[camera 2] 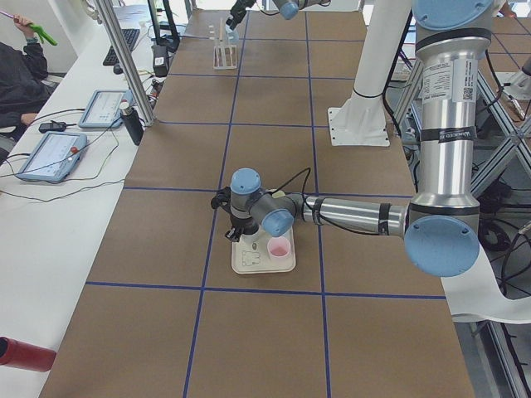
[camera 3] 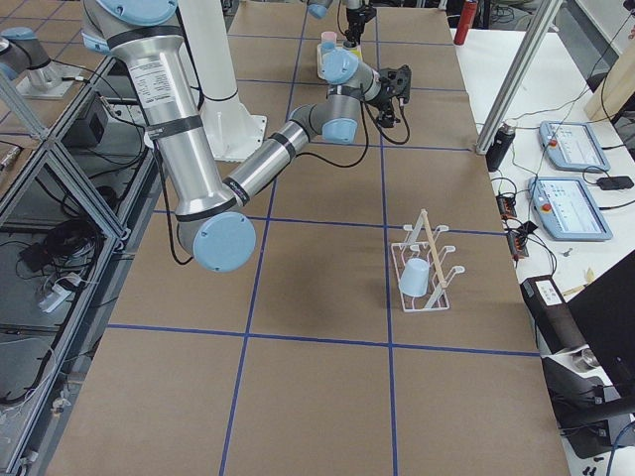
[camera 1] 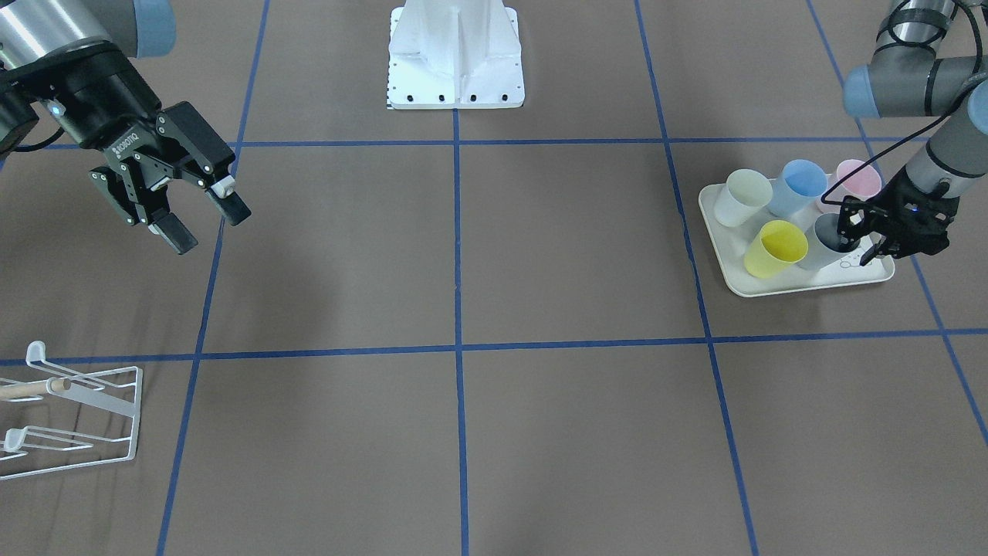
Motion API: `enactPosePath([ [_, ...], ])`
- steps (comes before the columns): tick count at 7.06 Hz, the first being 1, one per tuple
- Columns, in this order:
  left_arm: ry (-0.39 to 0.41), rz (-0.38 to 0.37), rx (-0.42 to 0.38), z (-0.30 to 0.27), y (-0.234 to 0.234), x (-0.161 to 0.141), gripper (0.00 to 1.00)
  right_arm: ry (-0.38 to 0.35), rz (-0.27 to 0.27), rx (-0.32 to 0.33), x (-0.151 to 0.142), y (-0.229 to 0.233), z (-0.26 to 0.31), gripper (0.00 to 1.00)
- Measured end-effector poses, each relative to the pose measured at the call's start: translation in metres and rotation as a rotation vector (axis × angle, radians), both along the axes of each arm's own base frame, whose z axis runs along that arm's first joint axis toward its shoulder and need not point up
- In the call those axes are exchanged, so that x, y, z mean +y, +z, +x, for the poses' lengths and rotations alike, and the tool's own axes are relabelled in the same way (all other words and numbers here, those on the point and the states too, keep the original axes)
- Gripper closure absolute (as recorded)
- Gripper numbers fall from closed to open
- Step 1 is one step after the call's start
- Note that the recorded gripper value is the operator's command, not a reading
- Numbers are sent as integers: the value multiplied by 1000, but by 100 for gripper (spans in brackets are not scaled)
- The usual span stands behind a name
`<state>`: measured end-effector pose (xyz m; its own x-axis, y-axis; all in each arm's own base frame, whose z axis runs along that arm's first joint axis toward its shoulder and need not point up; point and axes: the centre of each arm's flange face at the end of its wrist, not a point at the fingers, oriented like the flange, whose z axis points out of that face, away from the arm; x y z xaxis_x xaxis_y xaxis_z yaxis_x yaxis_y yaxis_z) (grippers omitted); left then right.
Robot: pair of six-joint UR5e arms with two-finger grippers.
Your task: Transfer IKEA cup to right arm and place on rack
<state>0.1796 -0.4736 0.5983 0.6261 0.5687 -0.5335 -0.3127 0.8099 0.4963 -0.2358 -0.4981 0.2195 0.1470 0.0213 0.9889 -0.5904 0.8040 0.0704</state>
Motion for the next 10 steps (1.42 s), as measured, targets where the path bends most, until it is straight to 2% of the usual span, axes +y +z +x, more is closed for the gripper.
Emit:
enactPosePath([
  [1, 2, 4, 1, -1, -2, 2, 63, 0, 0, 0, 0, 0, 0, 0],
  [2, 3, 6, 2, -2, -2, 3, 70, 0, -1, 1, -1, 0, 0, 0],
  [4, 4, 8, 3, -4, -4, 8, 88, 1, -3, 2, -2, 1, -1, 0],
  [5, 5, 8, 3, -6, -4, 12, 100, 1, -4, 3, -2, 2, -1, 0],
  [9, -2, 11, 2, -19, -19, 30, 100, 1, -9, -5, -2, 1, -1, 0],
  [10, -38, 6, -5, -34, -28, 26, 100, 2, -13, -10, -1, 0, -1, 0],
])
